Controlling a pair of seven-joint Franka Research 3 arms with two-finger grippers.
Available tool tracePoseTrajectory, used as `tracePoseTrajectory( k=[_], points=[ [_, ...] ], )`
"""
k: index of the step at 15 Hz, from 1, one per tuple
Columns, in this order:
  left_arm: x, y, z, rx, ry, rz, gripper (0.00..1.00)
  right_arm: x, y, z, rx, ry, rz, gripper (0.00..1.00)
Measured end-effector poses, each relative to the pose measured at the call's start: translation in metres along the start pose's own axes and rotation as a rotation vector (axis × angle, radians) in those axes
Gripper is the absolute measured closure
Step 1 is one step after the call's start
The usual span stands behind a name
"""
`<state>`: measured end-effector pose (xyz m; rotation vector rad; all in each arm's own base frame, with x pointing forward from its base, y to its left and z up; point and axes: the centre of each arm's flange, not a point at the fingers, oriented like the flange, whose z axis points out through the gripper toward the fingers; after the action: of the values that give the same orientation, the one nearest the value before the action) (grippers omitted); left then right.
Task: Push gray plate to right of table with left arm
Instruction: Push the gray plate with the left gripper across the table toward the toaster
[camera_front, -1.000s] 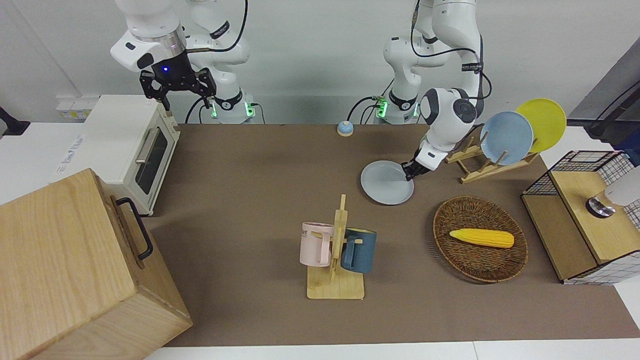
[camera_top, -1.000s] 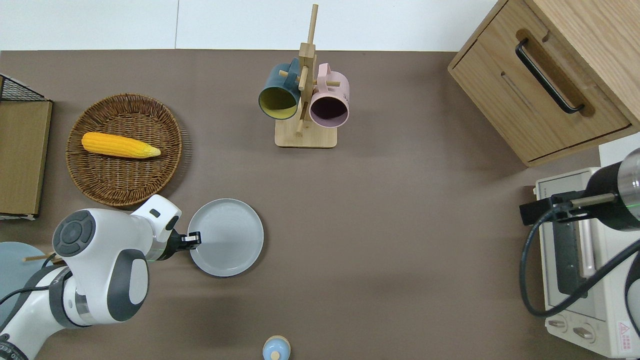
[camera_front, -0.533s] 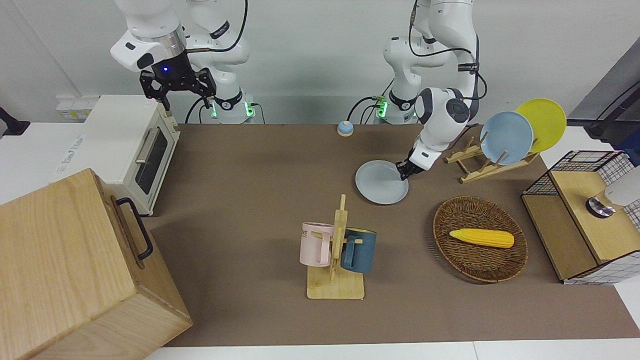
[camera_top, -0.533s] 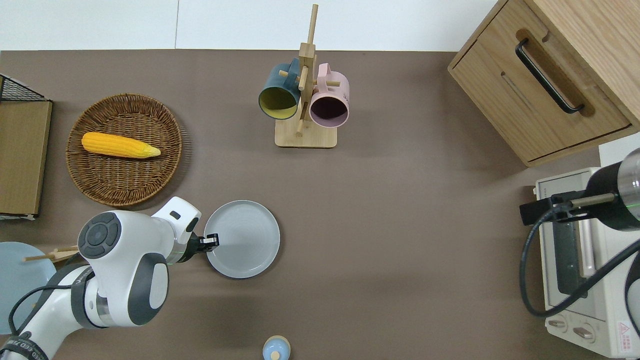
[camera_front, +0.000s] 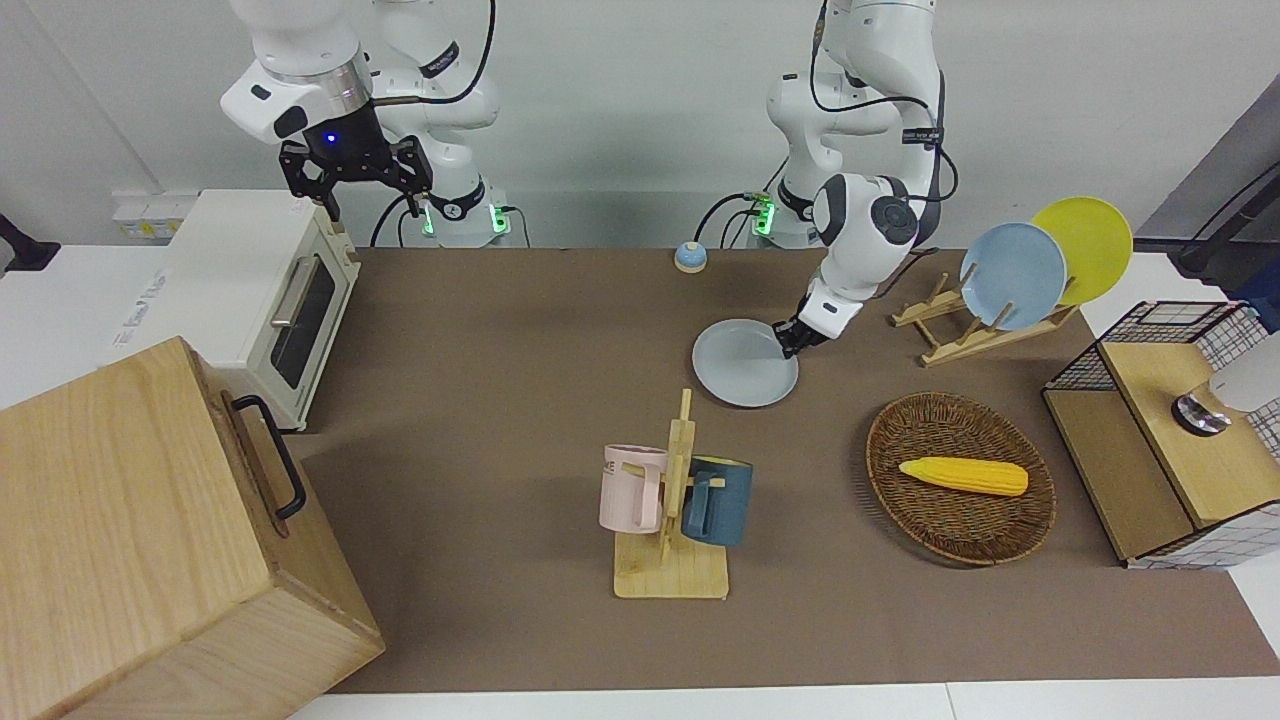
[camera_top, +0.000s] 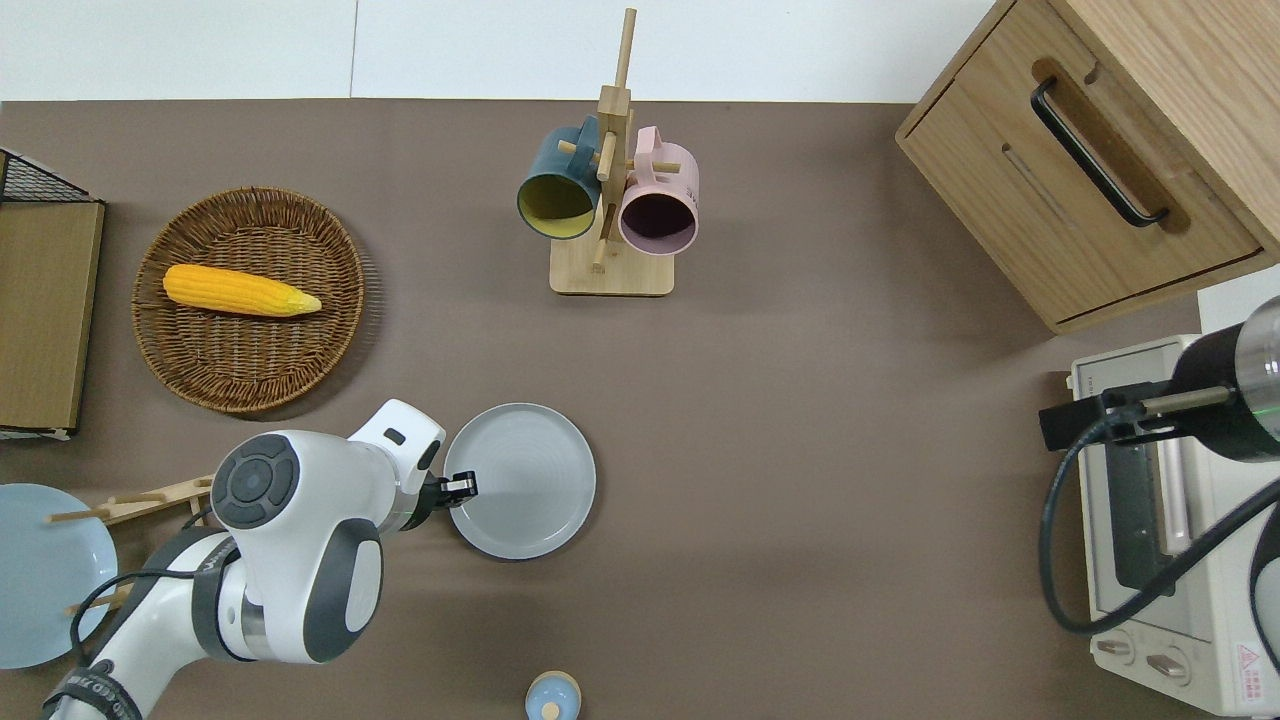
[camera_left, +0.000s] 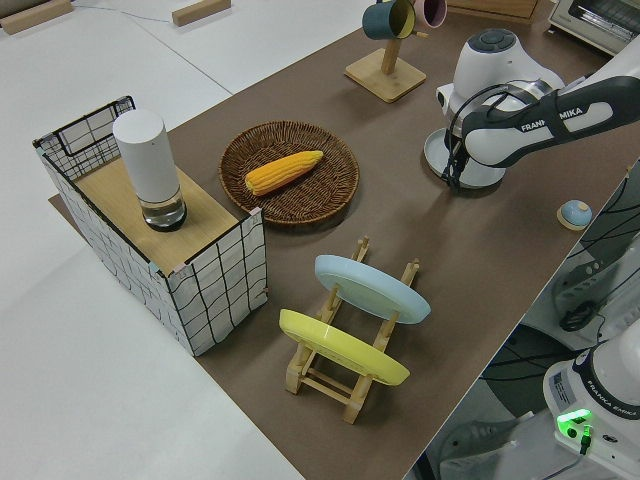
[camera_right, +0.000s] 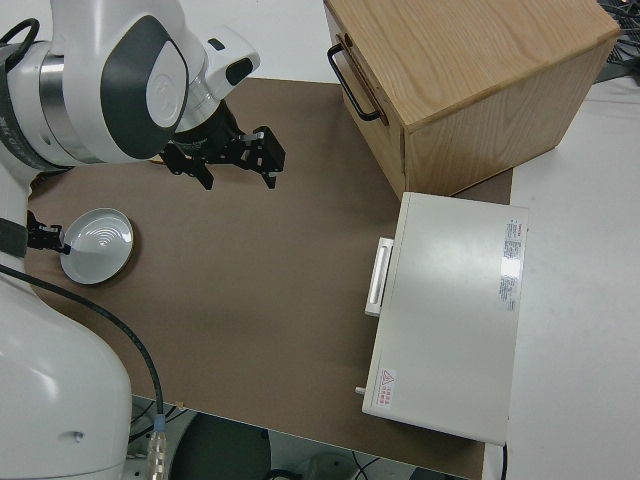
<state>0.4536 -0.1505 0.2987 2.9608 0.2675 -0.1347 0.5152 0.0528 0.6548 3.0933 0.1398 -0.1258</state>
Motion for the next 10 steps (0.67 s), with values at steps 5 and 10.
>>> tracePoseTrajectory(
  k=[5,10],
  points=[
    [-0.011,0.024,0.004,0.0,0.007,0.006,0.96,0.0,0.0,0.0,0.0,0.0,0.0,0.0],
    [-0.018,0.04,0.008,-0.002,0.008,0.031,0.96,0.0,0.0,0.0,0.0,0.0,0.0,0.0]
  ],
)
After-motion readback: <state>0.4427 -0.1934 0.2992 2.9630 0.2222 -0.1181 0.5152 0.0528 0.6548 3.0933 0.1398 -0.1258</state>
